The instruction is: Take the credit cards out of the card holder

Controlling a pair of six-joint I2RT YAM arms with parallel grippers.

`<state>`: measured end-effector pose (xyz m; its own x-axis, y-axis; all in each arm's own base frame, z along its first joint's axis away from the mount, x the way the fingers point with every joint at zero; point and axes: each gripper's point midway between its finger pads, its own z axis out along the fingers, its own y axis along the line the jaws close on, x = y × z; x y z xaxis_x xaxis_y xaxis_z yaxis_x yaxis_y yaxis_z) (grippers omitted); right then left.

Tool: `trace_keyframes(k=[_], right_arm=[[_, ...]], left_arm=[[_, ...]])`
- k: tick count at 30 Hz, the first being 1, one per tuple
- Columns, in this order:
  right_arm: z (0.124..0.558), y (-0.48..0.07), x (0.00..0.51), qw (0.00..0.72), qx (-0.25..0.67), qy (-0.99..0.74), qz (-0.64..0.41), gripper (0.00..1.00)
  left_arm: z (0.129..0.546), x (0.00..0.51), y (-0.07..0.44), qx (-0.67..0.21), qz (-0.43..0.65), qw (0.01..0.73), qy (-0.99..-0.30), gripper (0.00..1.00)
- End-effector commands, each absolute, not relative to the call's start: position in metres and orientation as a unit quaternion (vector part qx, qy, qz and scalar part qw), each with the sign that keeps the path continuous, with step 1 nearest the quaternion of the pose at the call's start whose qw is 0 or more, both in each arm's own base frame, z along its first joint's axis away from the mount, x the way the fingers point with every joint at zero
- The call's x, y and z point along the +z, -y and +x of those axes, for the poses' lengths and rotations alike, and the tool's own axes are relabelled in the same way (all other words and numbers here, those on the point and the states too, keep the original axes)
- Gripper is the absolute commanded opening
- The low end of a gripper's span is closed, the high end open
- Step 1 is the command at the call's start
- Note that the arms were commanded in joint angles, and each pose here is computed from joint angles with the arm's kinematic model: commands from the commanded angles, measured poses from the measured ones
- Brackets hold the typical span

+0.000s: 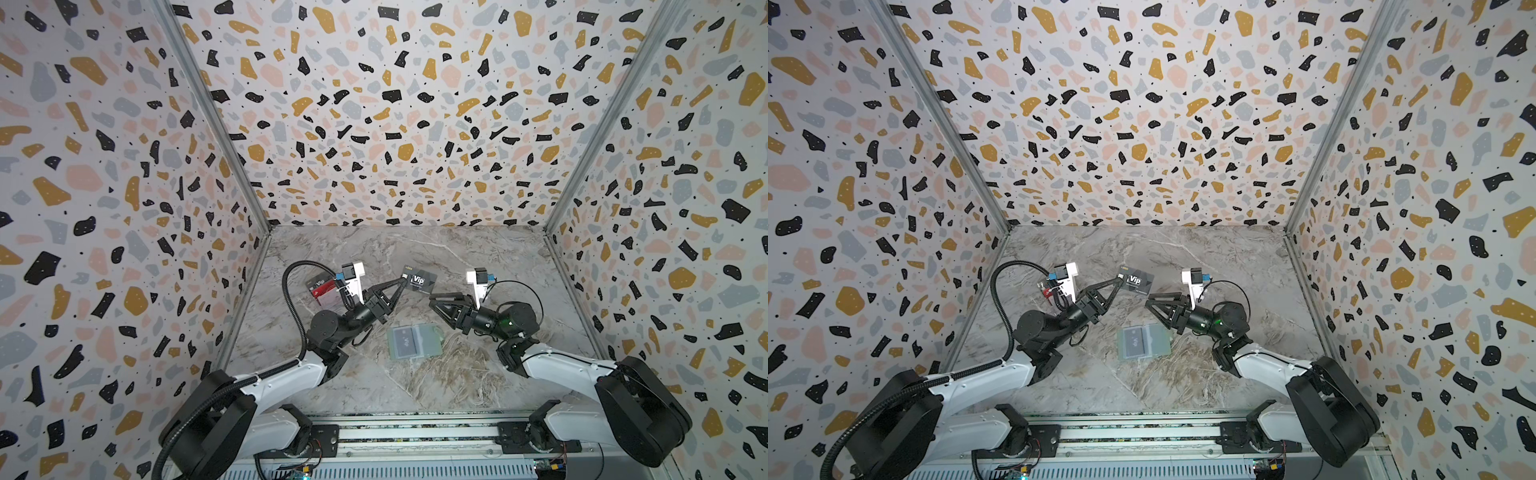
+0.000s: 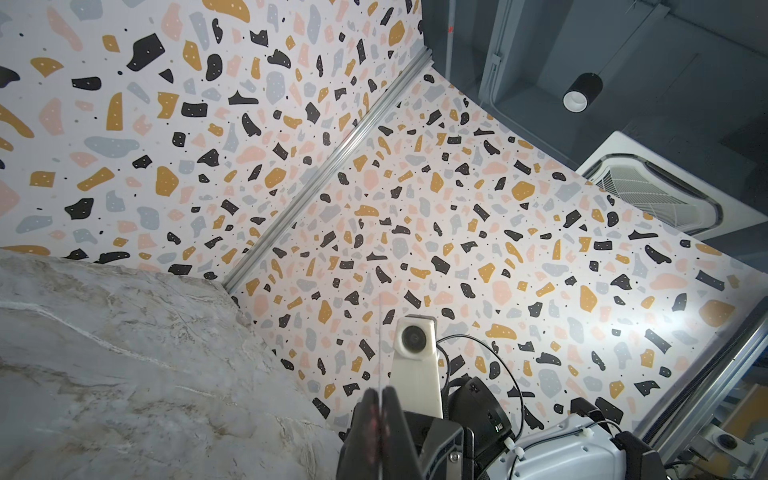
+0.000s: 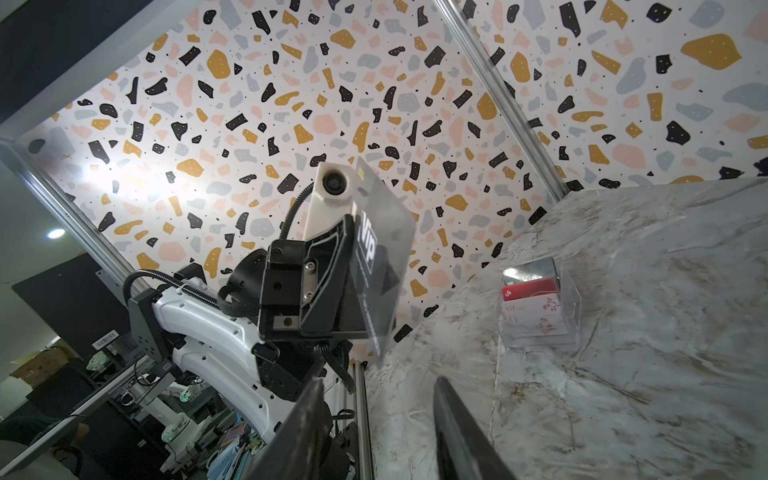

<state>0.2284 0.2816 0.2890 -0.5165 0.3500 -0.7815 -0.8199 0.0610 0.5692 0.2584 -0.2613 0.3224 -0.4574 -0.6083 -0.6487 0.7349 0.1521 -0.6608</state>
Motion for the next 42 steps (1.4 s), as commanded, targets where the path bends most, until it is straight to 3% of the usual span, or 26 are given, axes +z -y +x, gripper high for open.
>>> trace_keyframes(k=[1, 12, 23, 28, 31, 37, 42], right_arm=[[0.225, -0.281, 0.324, 0.478, 0.668, -0.526, -0.217, 0.43], [0.23, -0.288, 0.331, 0.476, 0.671, -0.523, -0.223, 0.32], [0.23, -0.292, 0.329, 0.469, 0.674, -0.524, -0.228, 0.05], [0.231, -0.289, 0.325, 0.467, 0.664, -0.536, -0.232, 0.0], [0.235, -0.286, 0.309, 0.457, 0.645, -0.565, -0.237, 0.0], [0.235, -0.279, 0.278, 0.426, 0.605, -0.612, -0.278, 0.0], [0.227, -0.282, 0.251, 0.375, 0.549, -0.654, -0.359, 0.0]], left_arm=[[0.247, 0.34, 0.255, -0.668, 0.07, 0.532, -0.516, 0.0], [0.245, 0.338, 0.256, -0.667, 0.074, 0.529, -0.519, 0.0], [0.246, 0.334, 0.26, -0.66, 0.085, 0.524, -0.532, 0.01], [0.259, 0.314, 0.264, -0.586, 0.101, 0.531, -0.604, 0.37], [0.263, 0.305, 0.257, -0.524, 0.121, 0.541, -0.647, 0.5], [0.265, 0.294, 0.243, -0.412, 0.195, 0.528, -0.716, 0.62], [0.257, 0.269, 0.244, -0.323, 0.299, 0.443, -0.781, 0.65]])
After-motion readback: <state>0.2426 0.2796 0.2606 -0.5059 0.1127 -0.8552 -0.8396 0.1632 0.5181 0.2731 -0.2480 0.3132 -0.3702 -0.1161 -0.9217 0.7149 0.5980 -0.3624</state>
